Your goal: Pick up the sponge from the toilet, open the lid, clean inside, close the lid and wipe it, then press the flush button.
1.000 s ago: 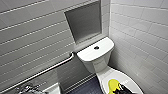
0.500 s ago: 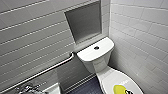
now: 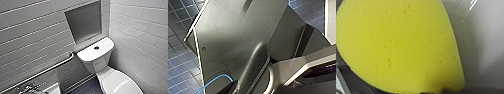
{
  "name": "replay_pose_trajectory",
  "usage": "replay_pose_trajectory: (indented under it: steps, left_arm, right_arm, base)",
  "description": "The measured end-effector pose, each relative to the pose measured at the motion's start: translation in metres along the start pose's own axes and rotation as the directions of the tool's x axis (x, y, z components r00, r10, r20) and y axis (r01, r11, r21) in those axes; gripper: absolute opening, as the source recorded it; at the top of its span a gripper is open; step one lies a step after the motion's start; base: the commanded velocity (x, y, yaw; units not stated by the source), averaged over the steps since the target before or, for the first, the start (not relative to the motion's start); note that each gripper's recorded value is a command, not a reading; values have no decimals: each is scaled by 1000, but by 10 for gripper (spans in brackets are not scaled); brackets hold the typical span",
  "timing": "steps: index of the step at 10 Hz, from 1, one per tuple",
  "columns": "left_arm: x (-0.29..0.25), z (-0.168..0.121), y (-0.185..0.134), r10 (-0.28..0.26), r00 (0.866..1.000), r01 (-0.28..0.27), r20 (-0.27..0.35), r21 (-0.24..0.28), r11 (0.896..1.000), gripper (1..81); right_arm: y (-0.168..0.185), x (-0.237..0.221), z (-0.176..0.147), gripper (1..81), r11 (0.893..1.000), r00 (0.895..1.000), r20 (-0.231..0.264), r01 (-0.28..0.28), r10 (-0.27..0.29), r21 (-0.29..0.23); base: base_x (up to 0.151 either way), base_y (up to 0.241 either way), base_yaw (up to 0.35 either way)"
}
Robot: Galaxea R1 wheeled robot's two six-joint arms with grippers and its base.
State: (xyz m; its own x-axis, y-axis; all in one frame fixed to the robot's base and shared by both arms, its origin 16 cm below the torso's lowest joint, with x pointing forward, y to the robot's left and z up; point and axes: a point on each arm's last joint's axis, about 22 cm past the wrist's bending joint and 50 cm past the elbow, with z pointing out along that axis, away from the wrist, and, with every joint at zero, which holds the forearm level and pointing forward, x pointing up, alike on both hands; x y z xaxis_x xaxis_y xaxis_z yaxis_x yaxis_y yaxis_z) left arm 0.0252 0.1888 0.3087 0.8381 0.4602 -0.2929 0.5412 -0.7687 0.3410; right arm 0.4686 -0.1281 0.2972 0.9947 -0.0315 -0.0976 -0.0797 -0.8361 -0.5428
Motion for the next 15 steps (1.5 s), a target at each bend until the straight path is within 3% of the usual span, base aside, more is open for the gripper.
replay_pose_trajectory:
  steps: [4, 7, 10, 12, 13, 15]
  left_arm:
    - [7, -4, -7, 3, 1000, -3, -8, 10, 1000, 811]
    - [14, -7, -9, 15, 1000, -15, -15, 15, 1000, 811]
    - [13, -7, -5, 75, 997, -74, -10, 11, 997, 811]
    - [4, -14, -1, 96, 995, -96, -4, 7, 995, 811]
    - [2, -18, 1, 112, 994, -112, -1, 8, 994, 811]
    - [3, -27, 13, 161, 987, -161, 2, -6, 987, 811]
  right_arm:
    - [73, -39, -40, 10, 990, 999, 35, -24, 29, -136]
    - [116, -118, -55, 10, 977, 990, 134, -17, 46, -211]
    - [108, -192, -55, 10, 990, 968, 250, 41, -6, -135]
    - [87, -255, -50, 10, 996, 945, 326, 48, -19, -81]
    - [78, -281, -50, 10, 997, 939, 342, 50, -25, -66]
    - [65, -312, -55, 10, 997, 947, 319, 39, -18, -62]
  base:
    - [0, 0, 0]
    - [0, 0, 0]
    - [0, 0, 0]
    - [0, 0, 0]
    - [0, 0, 0]
    - [0, 0, 0]
